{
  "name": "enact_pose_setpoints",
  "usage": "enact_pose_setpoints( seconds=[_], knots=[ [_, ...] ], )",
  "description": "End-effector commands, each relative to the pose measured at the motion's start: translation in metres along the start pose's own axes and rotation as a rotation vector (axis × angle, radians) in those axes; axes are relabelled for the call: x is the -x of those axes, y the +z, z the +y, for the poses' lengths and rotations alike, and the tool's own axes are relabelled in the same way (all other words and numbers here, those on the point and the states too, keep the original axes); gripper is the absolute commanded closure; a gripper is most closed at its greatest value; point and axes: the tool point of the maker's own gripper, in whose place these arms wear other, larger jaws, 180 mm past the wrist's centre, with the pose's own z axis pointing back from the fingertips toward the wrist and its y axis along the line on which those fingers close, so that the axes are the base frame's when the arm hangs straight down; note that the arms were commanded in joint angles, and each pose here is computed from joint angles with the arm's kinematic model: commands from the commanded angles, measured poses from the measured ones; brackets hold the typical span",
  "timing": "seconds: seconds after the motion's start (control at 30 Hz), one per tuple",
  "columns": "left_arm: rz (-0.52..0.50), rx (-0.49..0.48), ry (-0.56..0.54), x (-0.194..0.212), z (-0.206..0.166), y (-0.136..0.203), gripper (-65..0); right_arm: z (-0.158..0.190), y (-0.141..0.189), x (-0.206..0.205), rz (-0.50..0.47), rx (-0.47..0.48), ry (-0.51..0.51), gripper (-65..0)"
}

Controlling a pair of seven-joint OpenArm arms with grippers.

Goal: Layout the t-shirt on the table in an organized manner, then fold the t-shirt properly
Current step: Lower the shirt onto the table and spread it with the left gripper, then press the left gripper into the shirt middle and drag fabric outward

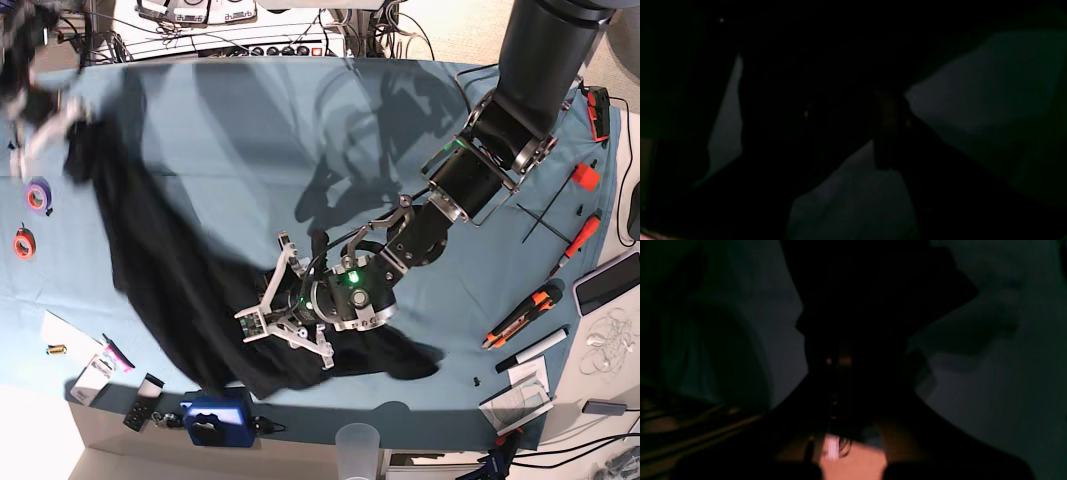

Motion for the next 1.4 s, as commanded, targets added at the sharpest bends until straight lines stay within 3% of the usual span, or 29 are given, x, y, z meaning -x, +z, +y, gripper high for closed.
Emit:
enact_pose_setpoints(
  seconds=[0.0, 0.2, 0.43, 0.63, 0.8, 1.03, 1.37],
  knots=[
    [-0.066, -0.026, -0.017, -0.027, 0.011, 0.006, -23.3, -0.001, 0.008, -0.005, -0.013, 0.004, 0.021, 0.0],
    [-0.148, 0.003, -0.014, -0.053, -0.001, 0.004, -23.3, 0.001, 0.019, 0.038, 0.098, -0.007, -0.006, 0.0],
    [-0.233, 0.109, 0.052, -0.087, -0.044, -0.004, -23.3, 0.044, 0.024, 0.045, 0.064, -0.198, -0.067, 0.0],
    [-0.224, 0.166, 0.111, -0.078, -0.083, -0.015, -23.3, 0.110, 0.018, 0.058, 0.123, -0.311, 0.059, 0.0],
    [-0.127, 0.134, 0.262, -0.044, -0.097, -0.025, -23.3, 0.163, 0.017, 0.048, 0.078, -0.379, 0.171, 0.0],
    [-0.034, 0.251, 0.366, -0.023, -0.132, -0.026, -23.3, 0.172, 0.002, 0.073, 0.182, -0.290, 0.265, 0.0],
    [-0.016, 0.267, 0.446, -0.014, -0.145, -0.027, -23.2, 0.186, -0.012, 0.102, 0.308, -0.301, 0.348, 0.0]
  ],
)
